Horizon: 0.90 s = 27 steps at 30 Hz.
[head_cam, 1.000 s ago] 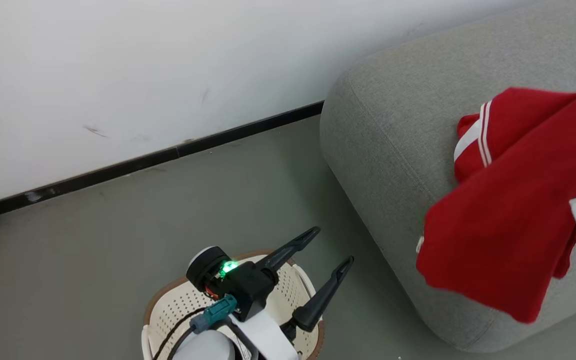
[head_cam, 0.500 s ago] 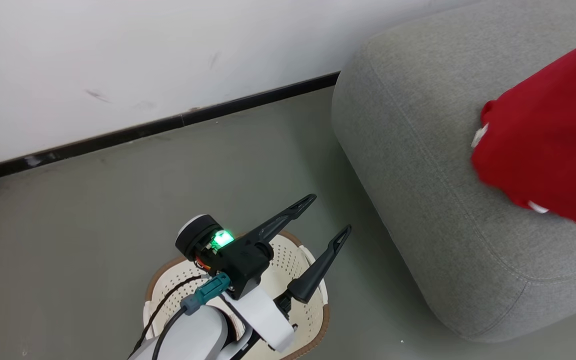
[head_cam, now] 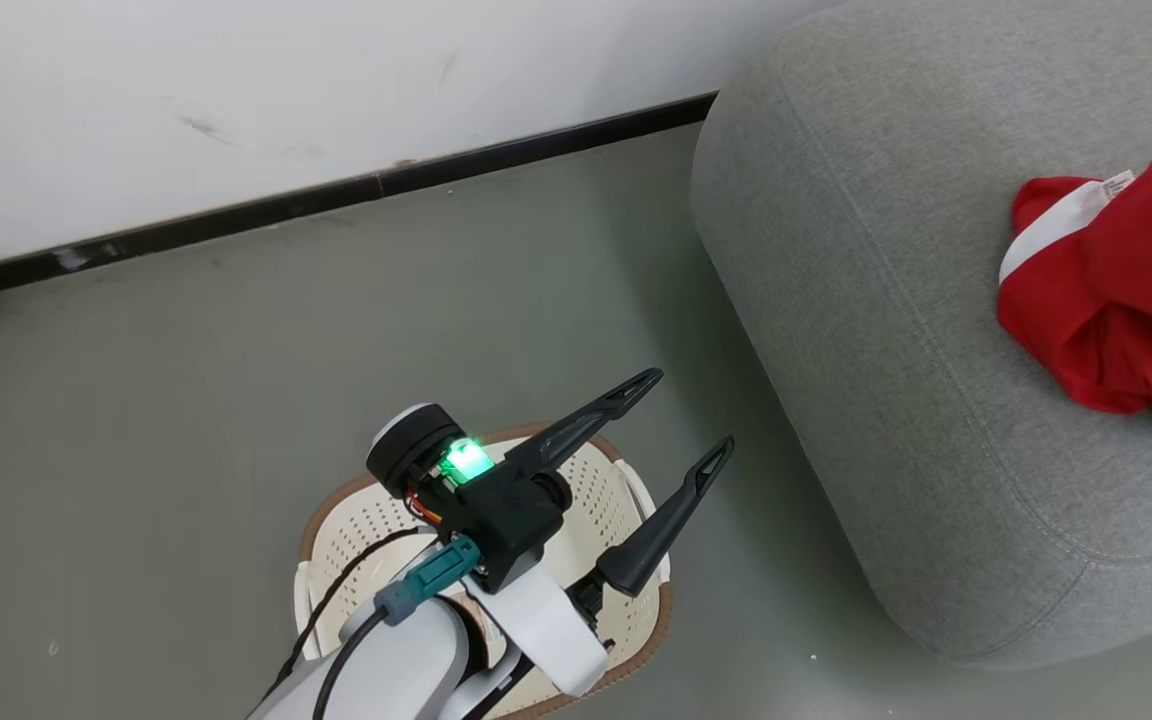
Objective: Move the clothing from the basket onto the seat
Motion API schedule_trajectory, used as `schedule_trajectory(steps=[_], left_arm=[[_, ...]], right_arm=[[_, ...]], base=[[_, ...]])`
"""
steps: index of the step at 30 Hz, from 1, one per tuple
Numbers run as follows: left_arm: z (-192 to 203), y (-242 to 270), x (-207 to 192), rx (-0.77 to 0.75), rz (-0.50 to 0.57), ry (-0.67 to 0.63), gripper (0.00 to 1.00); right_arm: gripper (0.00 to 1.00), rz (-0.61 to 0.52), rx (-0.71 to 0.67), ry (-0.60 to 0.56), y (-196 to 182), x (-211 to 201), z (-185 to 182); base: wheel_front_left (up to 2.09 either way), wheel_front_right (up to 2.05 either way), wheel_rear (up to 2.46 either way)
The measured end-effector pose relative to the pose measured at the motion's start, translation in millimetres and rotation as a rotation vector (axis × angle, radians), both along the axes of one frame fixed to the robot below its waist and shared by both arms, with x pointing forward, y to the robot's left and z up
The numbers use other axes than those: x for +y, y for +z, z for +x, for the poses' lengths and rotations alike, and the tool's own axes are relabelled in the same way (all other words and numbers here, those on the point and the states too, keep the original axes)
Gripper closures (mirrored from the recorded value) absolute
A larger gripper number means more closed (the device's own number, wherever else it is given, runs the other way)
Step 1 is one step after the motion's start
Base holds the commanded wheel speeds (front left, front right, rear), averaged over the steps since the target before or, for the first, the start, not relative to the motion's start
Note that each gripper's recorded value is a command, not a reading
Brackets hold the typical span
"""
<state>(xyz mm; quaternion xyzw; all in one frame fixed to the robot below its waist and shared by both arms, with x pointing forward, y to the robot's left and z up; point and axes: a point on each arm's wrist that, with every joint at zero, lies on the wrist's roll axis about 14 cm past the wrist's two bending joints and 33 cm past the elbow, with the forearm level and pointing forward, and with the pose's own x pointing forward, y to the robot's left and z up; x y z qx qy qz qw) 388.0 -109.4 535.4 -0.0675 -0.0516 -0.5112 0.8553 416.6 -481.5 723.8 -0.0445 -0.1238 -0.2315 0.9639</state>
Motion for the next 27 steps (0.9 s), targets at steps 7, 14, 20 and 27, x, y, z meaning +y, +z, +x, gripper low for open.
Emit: schedule_trajectory(steps=[7,14,20,27], left_arm=[[7,-5,3,0.009,0.010,0.006,0.00],[11,-14,4,0.033,0.018,0.008,0.00],[17,-19,4,0.048,0.020,0.005,0.00],[21,-29,3,0.070,0.027,-0.003,0.00]], right_arm=[[1.00,0.028,0.048,-0.028,-23,-9,12],[1.00,0.077,0.123,-0.053,-66,-15,17],[1.00,0.116,0.292,-0.085,-138,-17,8],[1.00,0.136,0.385,-0.122,-178,-23,-6]], base=[[0.00,0.00,0.00],[0.00,0.00,0.00],[0.00,0.00,0.00],[0.00,0.00,0.00]])
